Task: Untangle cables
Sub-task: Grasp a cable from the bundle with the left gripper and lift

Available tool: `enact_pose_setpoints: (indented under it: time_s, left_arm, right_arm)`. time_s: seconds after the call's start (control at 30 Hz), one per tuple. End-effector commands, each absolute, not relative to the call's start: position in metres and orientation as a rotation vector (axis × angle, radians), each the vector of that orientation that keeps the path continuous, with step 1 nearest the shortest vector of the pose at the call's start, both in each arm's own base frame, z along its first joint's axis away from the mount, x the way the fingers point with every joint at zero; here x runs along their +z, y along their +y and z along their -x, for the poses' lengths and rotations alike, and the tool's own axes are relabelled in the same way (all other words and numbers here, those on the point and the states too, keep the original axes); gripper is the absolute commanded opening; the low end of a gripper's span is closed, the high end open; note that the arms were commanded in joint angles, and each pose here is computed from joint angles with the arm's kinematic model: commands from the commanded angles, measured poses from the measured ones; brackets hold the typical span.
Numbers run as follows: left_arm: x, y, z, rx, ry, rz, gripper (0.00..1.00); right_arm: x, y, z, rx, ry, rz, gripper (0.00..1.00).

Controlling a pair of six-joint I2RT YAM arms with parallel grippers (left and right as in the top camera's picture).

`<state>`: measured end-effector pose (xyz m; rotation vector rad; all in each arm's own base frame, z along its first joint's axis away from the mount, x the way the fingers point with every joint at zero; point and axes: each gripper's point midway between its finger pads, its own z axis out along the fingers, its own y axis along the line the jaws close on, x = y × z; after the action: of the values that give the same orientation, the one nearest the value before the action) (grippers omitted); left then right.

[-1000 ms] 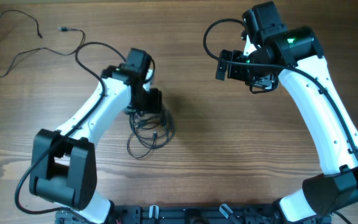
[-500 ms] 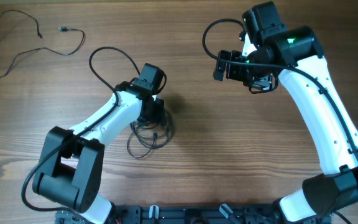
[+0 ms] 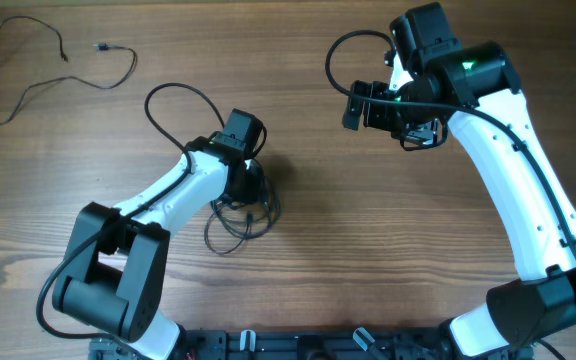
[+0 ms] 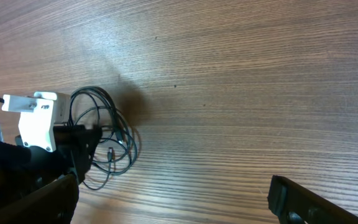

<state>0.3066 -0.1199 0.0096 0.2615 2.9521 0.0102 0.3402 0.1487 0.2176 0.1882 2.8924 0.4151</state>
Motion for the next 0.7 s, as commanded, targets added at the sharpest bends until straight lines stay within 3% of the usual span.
enact_pose_setpoints:
  time_s: [0.0, 0.1, 0.27, 0.4, 0.67]
  left_arm:
    - [0.007, -0.124, -0.302, -0.020, 2.961, -0.300, 0.22]
    - [0.014, -0.131, -0.307, -0.068, 2.953, -0.297, 0.04]
    - [0.067, -0.173, -0.317, -0.397, 2.869, -0.331, 0.04]
    - [0.170, -0.205, -0.324, -0.684, 2.631, -0.356, 0.04]
    - [0.340, -0.195, -0.300, -0.863, 2.117, -0.227, 0.04]
  right_arm:
    - [0.212, 0.150, -0.341, 0.421, 2.905, -0.181, 1.00]
    - [0.212, 0.150, -0.341, 0.422, 2.905, -0.181, 1.00]
    - [0.212, 0.154, -0.340, 0.423, 2.907, -0.167, 1.00]
    - [0.203, 0.166, -0.334, 0.428, 2.924, -0.144, 1.00]
    - [0.192, 0.186, -0.329, 0.517, 2.935, -0.086, 1.00]
